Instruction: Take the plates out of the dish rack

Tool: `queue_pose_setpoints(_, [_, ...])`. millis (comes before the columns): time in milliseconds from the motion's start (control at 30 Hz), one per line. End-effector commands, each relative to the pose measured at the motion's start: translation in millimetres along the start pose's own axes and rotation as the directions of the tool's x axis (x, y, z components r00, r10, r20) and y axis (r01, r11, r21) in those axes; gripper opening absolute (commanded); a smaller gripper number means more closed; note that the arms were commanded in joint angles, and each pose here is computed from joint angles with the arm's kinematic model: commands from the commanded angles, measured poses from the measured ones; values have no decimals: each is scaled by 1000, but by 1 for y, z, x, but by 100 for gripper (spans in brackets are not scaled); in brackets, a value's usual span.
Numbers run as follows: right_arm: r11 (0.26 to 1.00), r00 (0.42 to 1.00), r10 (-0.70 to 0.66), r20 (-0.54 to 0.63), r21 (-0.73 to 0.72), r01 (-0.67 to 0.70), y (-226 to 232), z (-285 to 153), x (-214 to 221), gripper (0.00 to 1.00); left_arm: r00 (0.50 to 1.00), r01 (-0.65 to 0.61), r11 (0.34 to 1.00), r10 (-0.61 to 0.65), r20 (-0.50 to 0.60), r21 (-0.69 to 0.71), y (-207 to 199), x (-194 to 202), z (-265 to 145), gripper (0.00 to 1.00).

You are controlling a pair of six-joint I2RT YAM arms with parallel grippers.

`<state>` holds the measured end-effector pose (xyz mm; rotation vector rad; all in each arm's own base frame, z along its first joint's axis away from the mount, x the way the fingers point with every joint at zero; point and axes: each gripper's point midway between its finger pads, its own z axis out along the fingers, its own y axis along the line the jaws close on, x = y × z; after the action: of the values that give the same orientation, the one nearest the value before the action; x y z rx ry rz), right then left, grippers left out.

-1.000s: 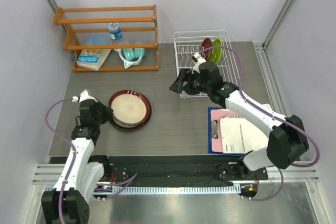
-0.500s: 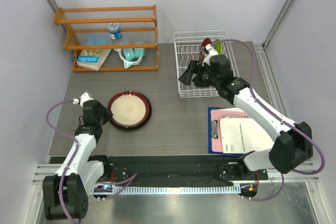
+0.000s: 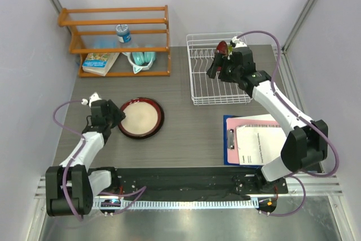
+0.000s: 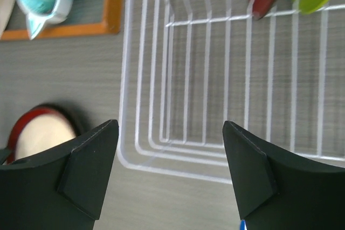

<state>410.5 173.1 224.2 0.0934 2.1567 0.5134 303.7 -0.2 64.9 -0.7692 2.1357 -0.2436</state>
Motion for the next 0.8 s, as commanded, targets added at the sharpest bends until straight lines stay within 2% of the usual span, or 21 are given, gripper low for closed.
queue_pose_setpoints(0, [979, 993, -59, 102, 200, 38, -39, 11, -45, 84, 996, -18, 1000, 17, 84, 4, -11, -32, -9, 61])
queue_pose_setpoints(33, [969, 989, -64, 132, 245, 30, -46, 14, -58, 84, 994, -29, 1000, 27, 102, 12, -17, -42, -13, 63])
queue_pose_setpoints(67, [963, 988, -67, 141, 270, 27, -53, 17, -65, 84, 995, -32, 999, 31, 100, 7, -18, -44, -15, 73])
queue_pose_setpoints(100, [954, 990, -78, 113, 296, 42, -59, 28, -61, 84, 993, -26, 1000, 25, 112, 7, -20, -49, -18, 74])
queue_pose_setpoints(167, [932, 981, -118, 156, 357, 55, -67, 30, -85, 84, 991, 9, 1000, -11, 133, 18, -26, -58, -24, 75])
queue_pose_setpoints(200, [925, 985, -128, 114, 372, 77, -74, 45, -77, 84, 991, 14, 999, -19, 135, 40, -31, -60, -27, 75])
queue_pose_setpoints(233, [918, 979, -144, 141, 390, 78, -74, 44, -95, 84, 990, 22, 995, -35, 136, 95, -43, -64, -34, 76])
queue_pose_setpoints(300, [907, 982, -150, 110, 410, 93, -86, 64, -92, 84, 990, 28, 987, -49, 134, 158, -57, -68, -43, 79])
queue_pose_setpoints(400, [899, 972, -190, 135, 422, 117, -84, 78, -115, 81, 990, 17, 961, -54, 127, 276, -81, -73, -61, 80])
queue_pose_setpoints(467, [877, 973, -213, 86, 456, 151, -97, 100, -106, 81, 993, 0, 934, -43, 111, 358, -97, -74, -74, 87])
queue_pose_setpoints(600, [868, 971, -224, 79, 470, 161, -104, 122, -112, 80, 996, -12, 877, -29, 79, 481, -120, -70, -90, 89])
queue_pose_setpoints(633, [863, 973, -226, 50, 475, 176, -109, 133, -103, 78, 996, -16, 862, -30, 81, 507, -125, -71, -93, 90])
queue_pose_setpoints(667, [859, 973, -228, 46, 480, 179, -112, 137, -103, 77, 997, -17, 850, -28, 77, 527, -128, -70, -94, 97])
queue_pose_setpoints(700, [850, 970, -239, 51, 494, 183, -112, 137, -109, 77, 999, -4, 826, -23, 40, 564, -134, -62, -96, 99])
queue_pose_setpoints(767, [844, 969, -247, 29, 497, 200, -117, 148, -104, 71, 1000, -2, 800, -11, 18, 600, -140, -57, -99, 99])
